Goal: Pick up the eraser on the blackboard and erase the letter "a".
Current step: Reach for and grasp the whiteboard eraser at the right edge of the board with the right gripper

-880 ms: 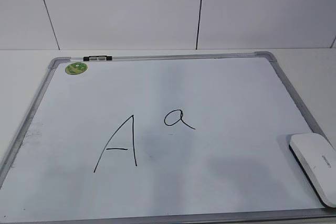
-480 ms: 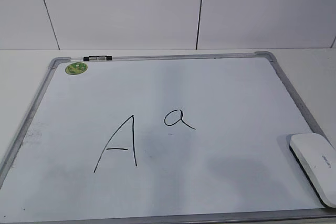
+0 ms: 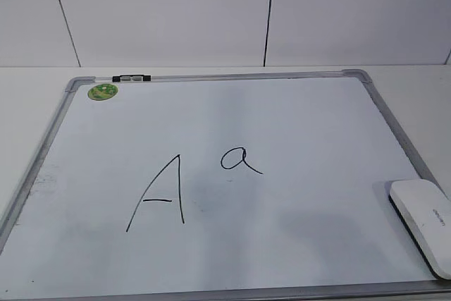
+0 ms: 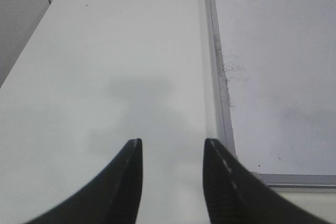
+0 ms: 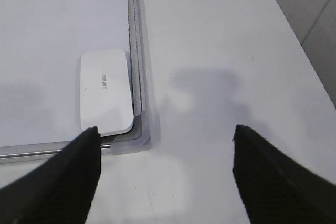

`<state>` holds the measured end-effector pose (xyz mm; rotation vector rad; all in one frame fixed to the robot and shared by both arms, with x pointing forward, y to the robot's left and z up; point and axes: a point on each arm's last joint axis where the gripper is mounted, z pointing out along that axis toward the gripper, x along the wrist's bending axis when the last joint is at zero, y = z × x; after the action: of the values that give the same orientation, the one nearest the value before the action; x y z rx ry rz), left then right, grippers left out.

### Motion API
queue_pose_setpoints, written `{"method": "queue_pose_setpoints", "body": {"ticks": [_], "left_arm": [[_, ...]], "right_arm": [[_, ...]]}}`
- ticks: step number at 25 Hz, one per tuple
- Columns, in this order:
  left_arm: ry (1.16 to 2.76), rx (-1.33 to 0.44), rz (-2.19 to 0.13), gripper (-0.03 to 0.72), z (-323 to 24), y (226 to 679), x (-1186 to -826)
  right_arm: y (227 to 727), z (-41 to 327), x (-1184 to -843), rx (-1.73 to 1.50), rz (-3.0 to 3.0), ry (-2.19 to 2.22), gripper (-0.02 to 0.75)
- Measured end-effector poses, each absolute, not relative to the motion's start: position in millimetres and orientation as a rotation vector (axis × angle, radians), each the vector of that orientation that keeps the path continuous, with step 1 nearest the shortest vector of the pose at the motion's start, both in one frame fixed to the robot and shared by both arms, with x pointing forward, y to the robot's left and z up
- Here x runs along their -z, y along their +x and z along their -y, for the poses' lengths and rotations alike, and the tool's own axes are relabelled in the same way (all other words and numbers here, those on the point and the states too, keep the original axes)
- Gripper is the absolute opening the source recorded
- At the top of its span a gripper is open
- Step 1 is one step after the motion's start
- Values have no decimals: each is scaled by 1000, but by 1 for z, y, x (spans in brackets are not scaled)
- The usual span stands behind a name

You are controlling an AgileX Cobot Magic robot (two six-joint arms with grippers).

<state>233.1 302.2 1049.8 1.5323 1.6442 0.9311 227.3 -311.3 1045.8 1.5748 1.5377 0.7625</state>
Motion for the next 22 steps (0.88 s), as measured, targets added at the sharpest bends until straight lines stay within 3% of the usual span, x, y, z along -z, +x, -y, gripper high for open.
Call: {"method": "queue_pose_setpoints", "body": {"ticks": [9, 22], "left_arm": [[1532, -931, -1644, 283, -302, 233, -1050], [1532, -931, -1644, 269, -302, 233, -1050]], "right_arm": [[230, 310, -1054, -804, -1517, 1547, 594], [283, 297, -1071, -871, -1670, 1553, 594]]}}
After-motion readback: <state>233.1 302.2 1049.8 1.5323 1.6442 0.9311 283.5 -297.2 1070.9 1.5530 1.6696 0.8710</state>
